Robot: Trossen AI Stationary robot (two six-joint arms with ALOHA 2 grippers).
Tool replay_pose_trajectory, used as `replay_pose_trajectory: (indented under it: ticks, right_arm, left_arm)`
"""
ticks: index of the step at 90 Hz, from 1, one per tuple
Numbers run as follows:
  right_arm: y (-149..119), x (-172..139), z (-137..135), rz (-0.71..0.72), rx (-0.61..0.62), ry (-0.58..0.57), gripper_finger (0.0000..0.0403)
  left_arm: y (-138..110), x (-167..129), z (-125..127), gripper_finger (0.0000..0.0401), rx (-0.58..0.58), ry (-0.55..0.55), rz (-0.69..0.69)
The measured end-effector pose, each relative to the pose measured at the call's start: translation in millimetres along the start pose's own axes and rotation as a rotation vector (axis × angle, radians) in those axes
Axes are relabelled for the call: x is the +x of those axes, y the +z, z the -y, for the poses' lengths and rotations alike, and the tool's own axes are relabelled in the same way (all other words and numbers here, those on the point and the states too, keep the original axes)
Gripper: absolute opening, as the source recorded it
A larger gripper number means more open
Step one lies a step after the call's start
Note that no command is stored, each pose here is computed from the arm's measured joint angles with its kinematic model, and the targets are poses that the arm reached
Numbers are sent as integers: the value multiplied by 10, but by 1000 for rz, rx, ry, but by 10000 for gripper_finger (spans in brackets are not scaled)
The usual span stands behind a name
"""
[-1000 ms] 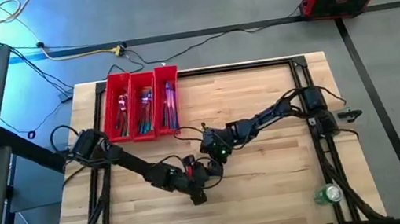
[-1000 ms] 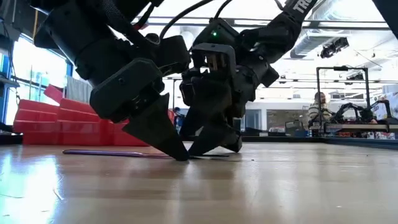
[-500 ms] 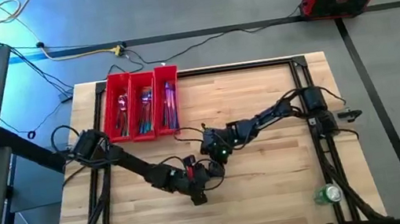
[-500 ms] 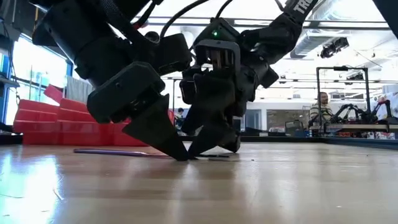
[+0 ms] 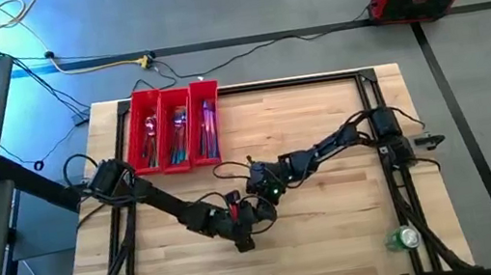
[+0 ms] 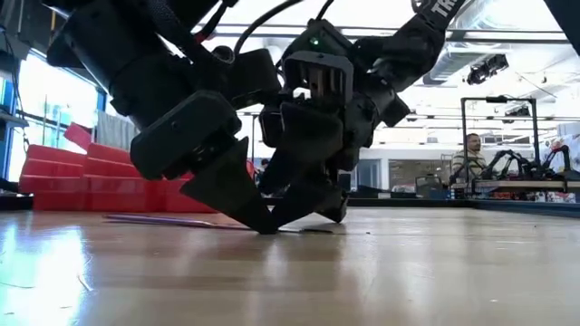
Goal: Sort silverware
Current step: Put the blue knife into the right red bin
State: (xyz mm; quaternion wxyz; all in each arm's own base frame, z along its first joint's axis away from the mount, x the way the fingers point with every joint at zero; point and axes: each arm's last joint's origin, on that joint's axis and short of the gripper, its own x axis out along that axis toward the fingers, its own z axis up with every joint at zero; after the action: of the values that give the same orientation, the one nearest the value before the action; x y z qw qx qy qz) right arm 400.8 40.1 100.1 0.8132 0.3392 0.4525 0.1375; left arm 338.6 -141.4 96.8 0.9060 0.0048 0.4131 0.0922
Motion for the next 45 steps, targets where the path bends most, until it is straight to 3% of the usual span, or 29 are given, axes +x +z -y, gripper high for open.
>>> replay_pose_trajectory:
  ticks: [26,45]
  right_arm:
    - [20,-270,49,-33,31,-142,178]
    - [65,-310,114,-22,26,-133,178]
  left_arm:
    - [7,-64,37,23,28,-12,2]
    - [6,-68,37,23,29,-16,-2]
